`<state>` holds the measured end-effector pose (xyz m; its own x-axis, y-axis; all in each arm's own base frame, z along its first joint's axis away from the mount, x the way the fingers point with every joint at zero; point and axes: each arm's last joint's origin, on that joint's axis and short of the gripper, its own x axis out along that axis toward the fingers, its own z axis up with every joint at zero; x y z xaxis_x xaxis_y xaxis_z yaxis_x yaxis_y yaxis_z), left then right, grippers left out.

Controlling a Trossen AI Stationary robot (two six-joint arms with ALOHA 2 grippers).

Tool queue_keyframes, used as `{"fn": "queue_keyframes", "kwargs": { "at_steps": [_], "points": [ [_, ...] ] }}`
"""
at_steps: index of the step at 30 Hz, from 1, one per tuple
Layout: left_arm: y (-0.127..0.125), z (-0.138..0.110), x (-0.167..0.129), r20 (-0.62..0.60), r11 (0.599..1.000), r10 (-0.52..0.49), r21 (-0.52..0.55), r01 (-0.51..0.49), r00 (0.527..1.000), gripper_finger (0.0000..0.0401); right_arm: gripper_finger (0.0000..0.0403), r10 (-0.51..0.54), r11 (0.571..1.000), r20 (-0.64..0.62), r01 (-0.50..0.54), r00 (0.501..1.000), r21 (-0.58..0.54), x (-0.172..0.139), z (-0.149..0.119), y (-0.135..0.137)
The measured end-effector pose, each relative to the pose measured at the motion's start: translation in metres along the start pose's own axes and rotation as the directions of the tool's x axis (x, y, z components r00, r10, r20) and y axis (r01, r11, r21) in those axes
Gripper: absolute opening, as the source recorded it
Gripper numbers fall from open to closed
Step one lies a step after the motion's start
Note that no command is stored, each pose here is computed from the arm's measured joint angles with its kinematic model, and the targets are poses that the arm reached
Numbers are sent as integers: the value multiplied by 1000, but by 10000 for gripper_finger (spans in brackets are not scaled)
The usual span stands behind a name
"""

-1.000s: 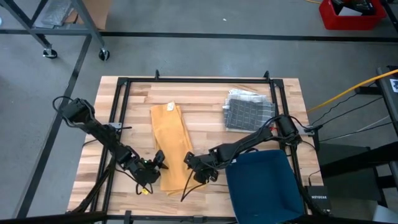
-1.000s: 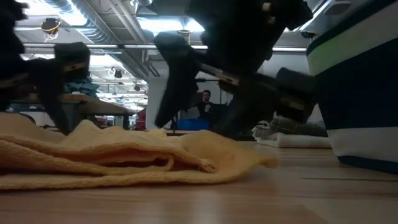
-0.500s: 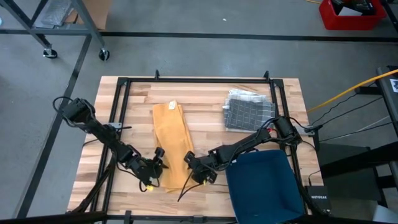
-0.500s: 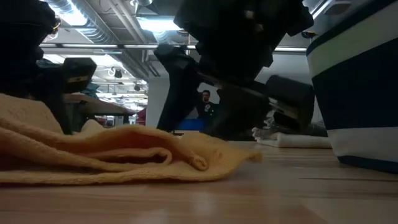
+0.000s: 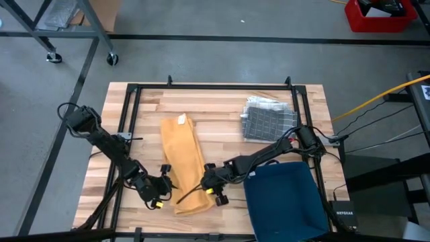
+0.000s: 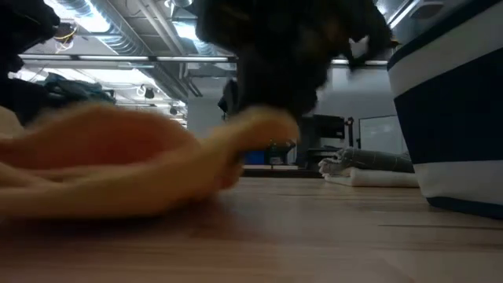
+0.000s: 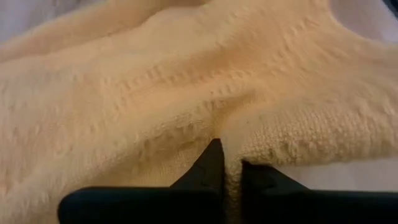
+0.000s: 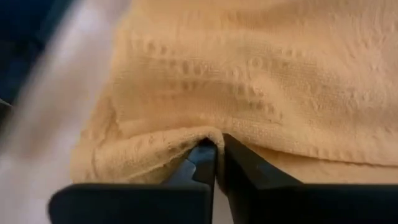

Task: Fold towel
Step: Fold yellow towel

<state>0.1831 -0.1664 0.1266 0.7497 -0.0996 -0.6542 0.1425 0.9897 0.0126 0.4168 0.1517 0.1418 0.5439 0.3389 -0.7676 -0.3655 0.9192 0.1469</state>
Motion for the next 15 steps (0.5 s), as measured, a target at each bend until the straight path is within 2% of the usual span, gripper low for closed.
{"fn": "queue_keyframes", "kwargs": {
  "at_steps": [4, 7, 12, 15],
  "points": [
    [-3, -1, -2, 0, 998, -11, -57, 11, 1000, 3, 17, 123, 986, 46, -127, 991, 106, -7, 19, 5],
    [-5, 0, -5, 7, 990, -32, -134, 32, 999, 3, 8, 172, 978, 98, -182, 980, 104, -15, 37, 9],
    [-6, 12, -22, 73, 952, -77, -290, 95, 994, 2, 16, 99, 991, 49, -103, 994, 80, -28, 52, 10],
    [-2, 17, -34, 92, 946, -92, -303, 116, 991, 2, 7, 33, 997, 9, -34, 999, 71, -35, 57, 5]
  ]
}}
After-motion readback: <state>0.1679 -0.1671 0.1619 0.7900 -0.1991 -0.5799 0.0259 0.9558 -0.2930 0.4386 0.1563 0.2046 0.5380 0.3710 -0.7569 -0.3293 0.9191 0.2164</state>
